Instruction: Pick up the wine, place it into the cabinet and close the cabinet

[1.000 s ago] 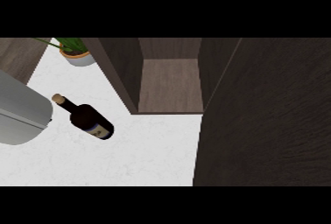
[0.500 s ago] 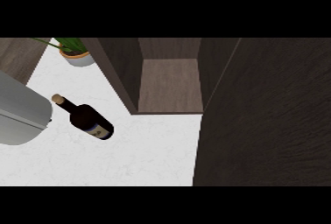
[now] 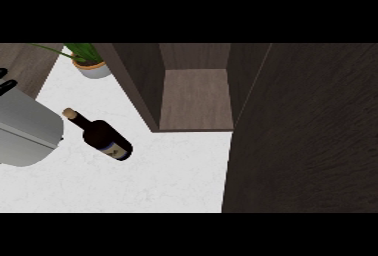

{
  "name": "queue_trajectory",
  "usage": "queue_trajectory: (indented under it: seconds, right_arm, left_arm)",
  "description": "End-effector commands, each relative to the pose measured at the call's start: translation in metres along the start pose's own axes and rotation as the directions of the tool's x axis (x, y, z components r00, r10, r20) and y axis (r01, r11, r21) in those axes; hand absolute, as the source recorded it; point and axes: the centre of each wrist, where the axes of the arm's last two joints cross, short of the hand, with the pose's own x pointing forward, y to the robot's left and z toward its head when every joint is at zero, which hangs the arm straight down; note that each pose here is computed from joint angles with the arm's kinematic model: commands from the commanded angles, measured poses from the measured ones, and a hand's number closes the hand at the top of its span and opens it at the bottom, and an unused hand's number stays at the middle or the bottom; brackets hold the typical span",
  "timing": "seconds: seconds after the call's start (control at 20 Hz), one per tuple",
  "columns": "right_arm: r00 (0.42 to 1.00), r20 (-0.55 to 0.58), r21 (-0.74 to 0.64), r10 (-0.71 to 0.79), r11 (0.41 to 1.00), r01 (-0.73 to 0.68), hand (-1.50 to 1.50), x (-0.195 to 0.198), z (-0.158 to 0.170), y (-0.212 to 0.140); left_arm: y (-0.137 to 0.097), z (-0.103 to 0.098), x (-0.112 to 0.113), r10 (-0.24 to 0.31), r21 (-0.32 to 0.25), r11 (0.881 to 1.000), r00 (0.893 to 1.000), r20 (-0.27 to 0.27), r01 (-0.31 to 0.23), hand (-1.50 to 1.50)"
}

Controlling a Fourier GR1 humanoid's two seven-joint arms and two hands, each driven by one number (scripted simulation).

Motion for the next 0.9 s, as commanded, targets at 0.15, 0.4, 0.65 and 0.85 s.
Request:
queue_trajectory:
  seconds: [0.15, 0.4, 0.65, 0.85]
  right_arm:
    - [0.998, 0.050, 0.007, -0.047, 0.999, 0.046, -1.50, 0.013, 0.010, -0.002]
    - [0.998, 0.051, 0.037, -0.048, 0.998, 0.046, -1.50, 0.013, 0.007, 0.000]
    - [0.998, 0.051, 0.025, -0.039, 0.999, 0.037, -1.50, 0.017, 0.003, 0.001]
    - [0.997, 0.060, 0.050, -0.050, 0.998, 0.047, -1.50, 0.013, -0.001, 0.009]
  left_arm:
    - [0.012, 0.000, -0.046, 0.100, 0.019, 0.995, 0.995, -0.021, -0.100, -1.50]
    - [0.013, 0.001, -0.076, 0.069, 0.061, 0.996, 0.998, -0.004, -0.069, -1.50]
    - [0.019, 0.012, -0.085, 0.062, 0.099, 0.993, 0.998, -0.009, -0.061, -1.50]
    - [0.013, 0.004, -0.101, 0.072, 0.092, 0.993, 0.997, -0.017, -0.070, -1.50]
